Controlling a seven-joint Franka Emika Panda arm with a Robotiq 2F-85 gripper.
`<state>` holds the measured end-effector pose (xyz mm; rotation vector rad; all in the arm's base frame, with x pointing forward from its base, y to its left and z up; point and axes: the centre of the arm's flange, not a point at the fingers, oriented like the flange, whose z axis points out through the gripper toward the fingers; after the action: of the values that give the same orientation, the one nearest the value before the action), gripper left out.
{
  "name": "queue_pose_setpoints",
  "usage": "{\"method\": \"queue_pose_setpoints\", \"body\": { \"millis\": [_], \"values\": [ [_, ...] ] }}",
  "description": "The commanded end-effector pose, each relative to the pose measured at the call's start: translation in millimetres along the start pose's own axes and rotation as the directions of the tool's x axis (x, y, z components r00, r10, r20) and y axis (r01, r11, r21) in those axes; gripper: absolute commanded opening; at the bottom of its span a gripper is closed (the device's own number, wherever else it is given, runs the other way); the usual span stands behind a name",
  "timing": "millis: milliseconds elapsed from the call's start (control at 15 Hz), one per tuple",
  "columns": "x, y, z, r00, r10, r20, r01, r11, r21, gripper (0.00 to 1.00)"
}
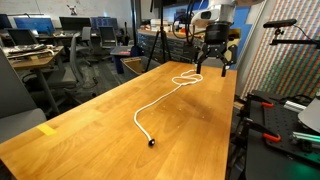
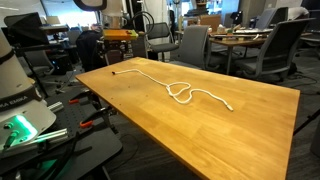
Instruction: Tie a knot using the white rope on the table
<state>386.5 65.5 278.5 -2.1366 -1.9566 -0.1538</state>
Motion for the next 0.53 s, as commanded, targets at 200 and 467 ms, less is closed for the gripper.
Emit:
{"method": "queue_pose_setpoints", "body": {
  "millis": [200, 467],
  "values": [
    [56, 56, 1, 0.972, 0.146, 0.184, -0.090, 0.955, -0.282, 1.00],
    [32, 44, 6, 0.979, 0.123, 0.164, -0.080, 0.966, -0.248, 1.00]
  ]
}}
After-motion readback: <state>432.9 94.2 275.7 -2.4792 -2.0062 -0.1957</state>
